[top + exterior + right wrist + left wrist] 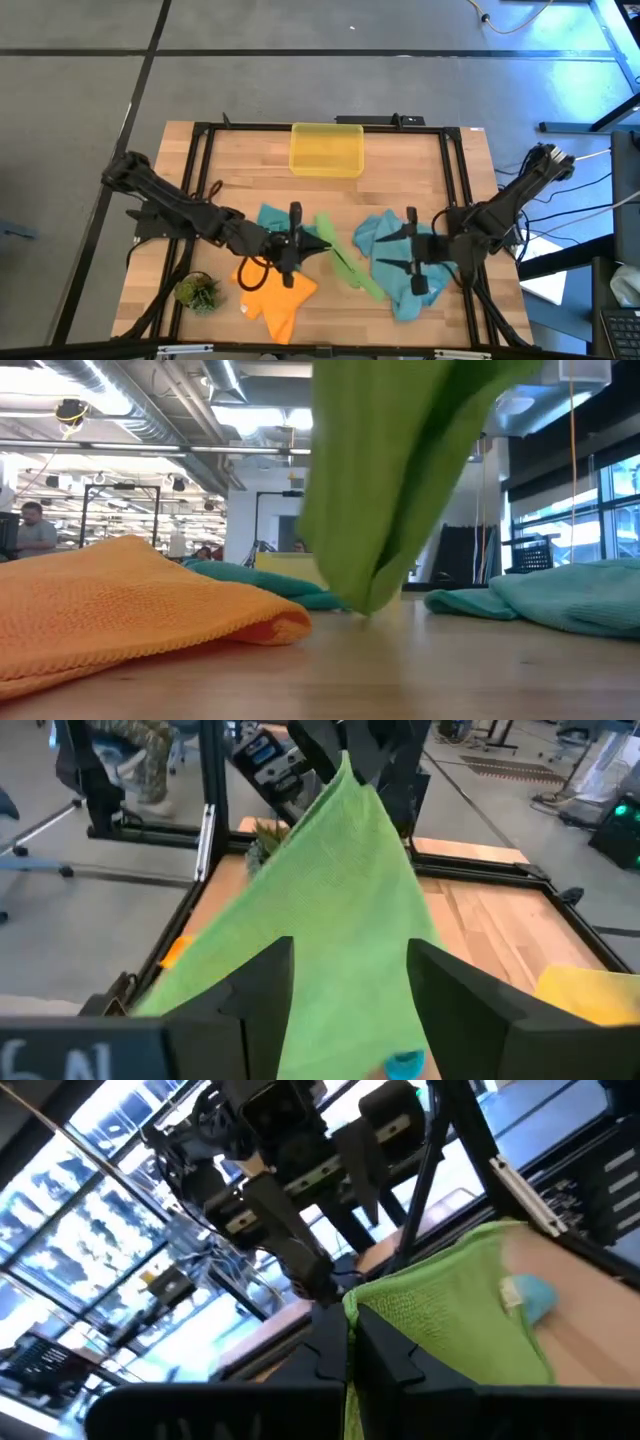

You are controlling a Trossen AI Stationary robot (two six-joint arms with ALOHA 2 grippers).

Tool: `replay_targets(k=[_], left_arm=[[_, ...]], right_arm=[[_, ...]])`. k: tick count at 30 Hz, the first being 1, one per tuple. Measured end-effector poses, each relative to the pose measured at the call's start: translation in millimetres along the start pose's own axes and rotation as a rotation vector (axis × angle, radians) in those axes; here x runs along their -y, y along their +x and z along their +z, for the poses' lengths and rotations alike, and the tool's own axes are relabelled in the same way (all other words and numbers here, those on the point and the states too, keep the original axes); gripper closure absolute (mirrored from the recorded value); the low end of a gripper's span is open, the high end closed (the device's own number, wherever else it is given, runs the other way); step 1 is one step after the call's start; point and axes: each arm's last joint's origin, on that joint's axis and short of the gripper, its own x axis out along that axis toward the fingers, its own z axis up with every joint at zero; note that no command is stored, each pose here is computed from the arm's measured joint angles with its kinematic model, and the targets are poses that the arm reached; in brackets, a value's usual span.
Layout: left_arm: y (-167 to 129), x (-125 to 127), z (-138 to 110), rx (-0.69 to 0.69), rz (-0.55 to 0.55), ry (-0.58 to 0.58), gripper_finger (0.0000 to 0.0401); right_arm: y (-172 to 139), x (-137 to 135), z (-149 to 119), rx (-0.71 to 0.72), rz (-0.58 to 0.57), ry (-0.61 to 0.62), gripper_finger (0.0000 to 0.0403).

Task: Fold microfiber towels
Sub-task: Fold the green microfiber cloth

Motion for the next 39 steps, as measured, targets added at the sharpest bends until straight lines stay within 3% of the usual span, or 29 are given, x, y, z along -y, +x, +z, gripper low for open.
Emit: replay_targets(k=[8, 15, 18, 22, 30, 33, 36, 39], left_arm=[[6.3, -16.9, -8.2, -0.058, 0.110, 0.010, 0.0401], [15.8, -42.5, -22.6, -0.138, 0.268, -0.039, 0.0401], [19.6, -53.4, -30.1, -0.161, 0.306, -0.069, 0.0401], [23.2, -64.8, -38.3, -0.181, 0.347, -0.118, 0.0401], [26.6, -77.7, -47.9, -0.203, 0.391, -0.163, 0.0401], [27.5, -81.5, -50.9, -0.208, 0.405, -0.190, 0.0401], [27.9, -83.5, -52.7, -0.211, 0.412, -0.206, 0.0401], [28.2, -85.0, -54.4, -0.218, 0.415, -0.208, 0.0401]], right_arm=[[4.4, -2.8, -4.3, -0.022, -0.018, 0.065, 0.0205], [-0.8, -0.3, -1.9, 0.012, -0.113, 0.062, 0.0205], [-2.5, 3.5, -2.2, 0.020, -0.207, 0.058, 0.0205], [1.6, 13.8, -20.1, -0.053, -0.339, 0.068, 0.0204], [10.7, 20.8, -71.1, -0.107, -0.417, 0.122, 0.0204], [17.7, 20.3, -88.6, -0.020, -0.418, 0.202, 0.0204], [21.0, 19.1, -92.3, 0.132, -0.347, 0.244, 0.0205], [23.8, 32.4, -96.5, 0.276, -0.301, 0.298, 0.0204]])
